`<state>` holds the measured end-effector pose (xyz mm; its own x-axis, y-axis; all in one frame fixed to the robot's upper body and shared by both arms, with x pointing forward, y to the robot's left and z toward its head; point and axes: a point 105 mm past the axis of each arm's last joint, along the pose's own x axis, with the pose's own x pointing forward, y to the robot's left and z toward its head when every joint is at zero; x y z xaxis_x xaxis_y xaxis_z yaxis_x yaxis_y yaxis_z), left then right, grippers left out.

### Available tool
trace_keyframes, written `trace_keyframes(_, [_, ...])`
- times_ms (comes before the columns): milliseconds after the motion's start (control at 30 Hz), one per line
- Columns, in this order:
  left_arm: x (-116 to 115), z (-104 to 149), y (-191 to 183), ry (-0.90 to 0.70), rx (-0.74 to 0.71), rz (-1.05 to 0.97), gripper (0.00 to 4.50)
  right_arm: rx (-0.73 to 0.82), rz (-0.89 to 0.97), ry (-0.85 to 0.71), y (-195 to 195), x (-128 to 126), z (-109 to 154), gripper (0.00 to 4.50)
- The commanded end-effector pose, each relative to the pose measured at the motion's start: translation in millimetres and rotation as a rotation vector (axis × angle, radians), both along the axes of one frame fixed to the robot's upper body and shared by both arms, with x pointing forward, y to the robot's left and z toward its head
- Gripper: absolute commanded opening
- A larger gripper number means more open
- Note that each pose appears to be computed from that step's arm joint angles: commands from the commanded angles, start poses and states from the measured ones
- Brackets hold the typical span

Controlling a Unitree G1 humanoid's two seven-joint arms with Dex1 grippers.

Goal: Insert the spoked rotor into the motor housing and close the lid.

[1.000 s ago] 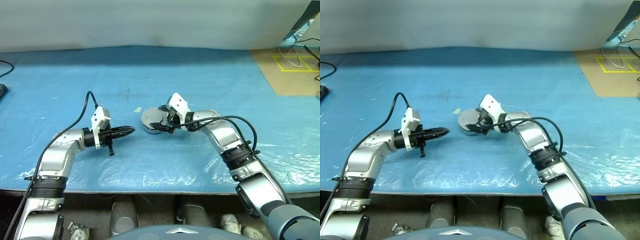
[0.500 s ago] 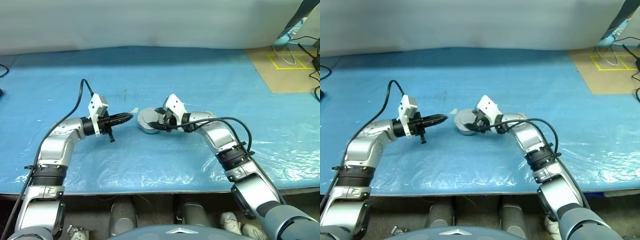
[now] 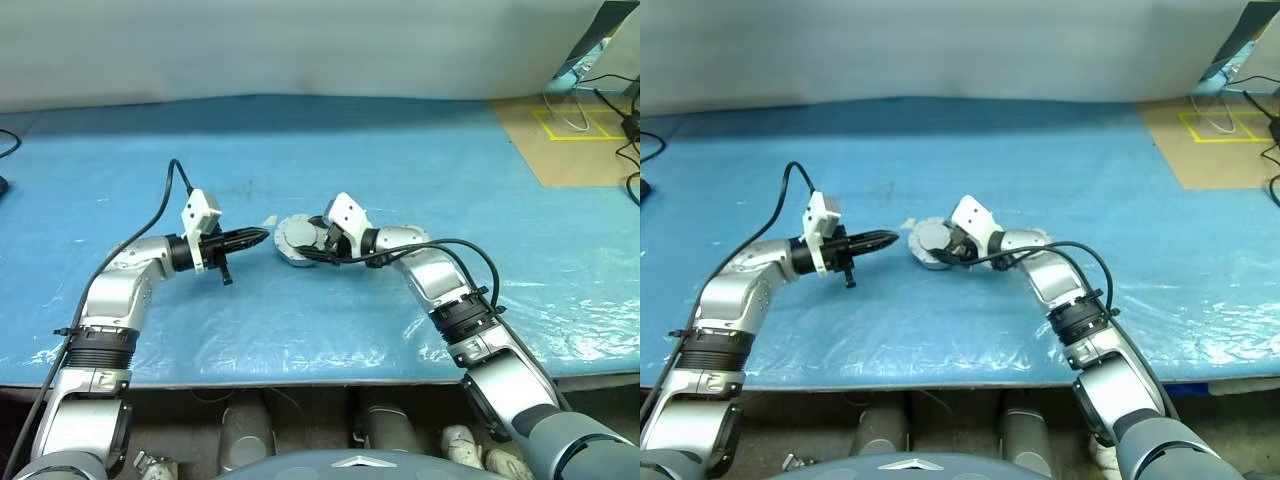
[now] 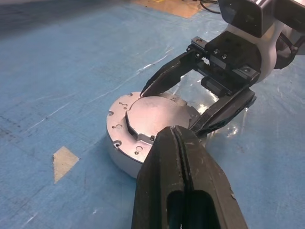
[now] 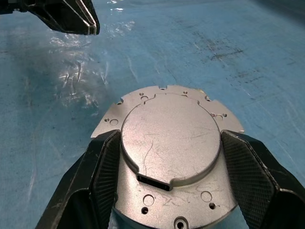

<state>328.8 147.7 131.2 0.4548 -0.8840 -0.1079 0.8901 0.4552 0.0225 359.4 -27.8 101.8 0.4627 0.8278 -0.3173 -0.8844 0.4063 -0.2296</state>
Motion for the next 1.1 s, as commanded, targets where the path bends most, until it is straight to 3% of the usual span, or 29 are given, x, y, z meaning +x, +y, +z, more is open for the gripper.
trace_keyframes(33, [2, 10, -2, -0.047, -0.008, -0.010, 0.00, -0.071, -0.061, 0.058, -22, 2, -21, 2.97])
trace_keyframes(367, [7, 8, -6, -0.046, -0.009, -0.028, 0.00, 0.067, -0.020, 0.041, -13, 2, 23, 2.97])
trace_keyframes(567, [9, 7, -8, -0.047, -0.014, -0.029, 0.00, 0.028, -0.042, 0.027, -13, 4, 16, 2.97])
trace_keyframes(600, [9, 7, -8, -0.047, -0.014, -0.029, 0.00, 0.011, -0.040, 0.023, -13, 3, 13, 3.72])
trace_keyframes(667, [9, 6, -8, -0.047, -0.014, -0.031, 0.00, -0.019, -0.050, 0.018, -16, 4, 7, 4.38])
trace_keyframes(1100, [10, 6, -7, -0.053, -0.012, -0.031, 0.00, 0.002, -0.035, 0.042, -7, -2, 2, 4.45])
